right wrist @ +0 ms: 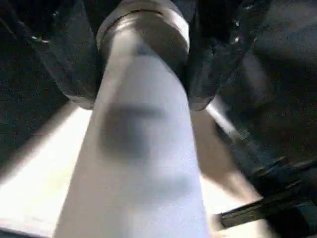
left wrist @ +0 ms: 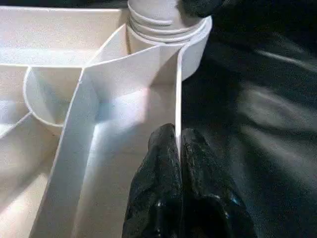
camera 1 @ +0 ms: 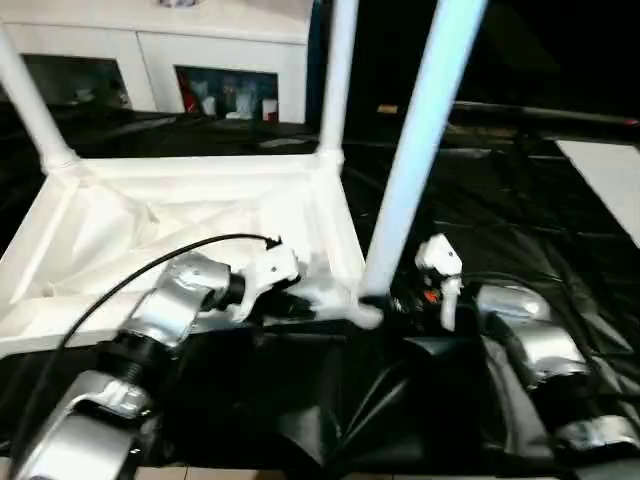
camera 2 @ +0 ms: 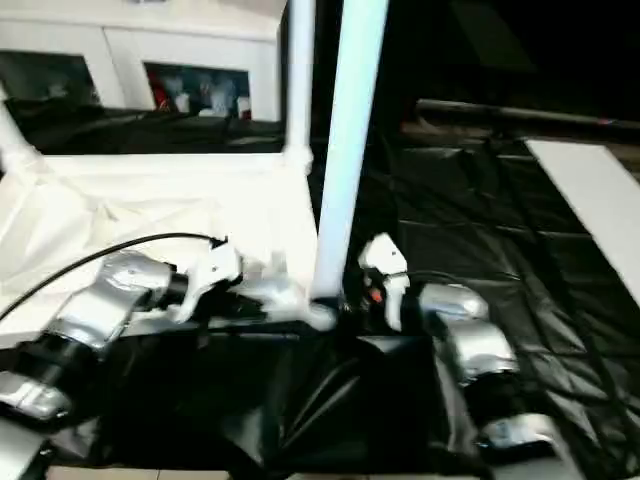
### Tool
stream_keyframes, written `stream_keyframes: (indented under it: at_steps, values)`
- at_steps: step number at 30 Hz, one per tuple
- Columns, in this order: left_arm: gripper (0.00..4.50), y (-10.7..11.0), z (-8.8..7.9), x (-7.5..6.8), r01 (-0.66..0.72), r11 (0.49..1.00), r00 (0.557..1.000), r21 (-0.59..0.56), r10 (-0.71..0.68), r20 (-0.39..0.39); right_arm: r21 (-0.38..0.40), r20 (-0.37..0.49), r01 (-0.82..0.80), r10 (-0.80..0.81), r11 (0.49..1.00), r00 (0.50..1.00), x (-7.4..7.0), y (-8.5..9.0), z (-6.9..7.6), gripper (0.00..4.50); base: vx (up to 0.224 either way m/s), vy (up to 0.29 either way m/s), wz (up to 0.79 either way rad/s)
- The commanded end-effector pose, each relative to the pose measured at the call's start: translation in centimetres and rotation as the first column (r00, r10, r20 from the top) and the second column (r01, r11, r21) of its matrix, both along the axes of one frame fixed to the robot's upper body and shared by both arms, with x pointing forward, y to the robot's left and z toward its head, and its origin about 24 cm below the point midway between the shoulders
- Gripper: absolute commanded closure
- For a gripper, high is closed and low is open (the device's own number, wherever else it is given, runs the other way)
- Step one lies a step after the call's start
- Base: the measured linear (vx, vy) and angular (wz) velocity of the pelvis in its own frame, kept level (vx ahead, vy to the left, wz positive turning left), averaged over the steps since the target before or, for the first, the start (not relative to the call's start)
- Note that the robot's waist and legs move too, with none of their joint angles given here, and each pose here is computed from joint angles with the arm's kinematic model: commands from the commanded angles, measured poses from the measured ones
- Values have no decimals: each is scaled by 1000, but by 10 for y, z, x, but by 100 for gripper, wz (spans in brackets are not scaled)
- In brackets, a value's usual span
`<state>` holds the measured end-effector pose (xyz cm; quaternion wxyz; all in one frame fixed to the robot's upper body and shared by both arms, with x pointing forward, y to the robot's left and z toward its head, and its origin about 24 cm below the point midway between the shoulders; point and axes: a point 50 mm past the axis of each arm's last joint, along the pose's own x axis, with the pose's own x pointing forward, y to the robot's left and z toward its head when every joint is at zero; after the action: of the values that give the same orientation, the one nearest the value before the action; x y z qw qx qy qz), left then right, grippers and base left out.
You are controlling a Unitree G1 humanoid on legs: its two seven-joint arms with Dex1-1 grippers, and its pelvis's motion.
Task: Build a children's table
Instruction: Rotate leg to tighten
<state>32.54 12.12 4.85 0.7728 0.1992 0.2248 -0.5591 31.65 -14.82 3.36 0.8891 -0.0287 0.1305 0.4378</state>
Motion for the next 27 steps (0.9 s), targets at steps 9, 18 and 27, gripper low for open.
stream_keyframes:
  at_steps: [9,18,27]
  values:
    - [450,-21,-17,23,-392,920,919,19,390,59,-58,-199,612,-610,789,767,8,17,-44,250,0,0,0]
    - [450,-22,-19,22,-312,949,948,55,307,86,112,-87,501,-494,858,865,17,31,-15,196,0,0,0]
    - [450,-12,-16,9,-106,993,994,57,104,31,-34,24,147,-146,989,989,9,-20,6,133,0,0,0]
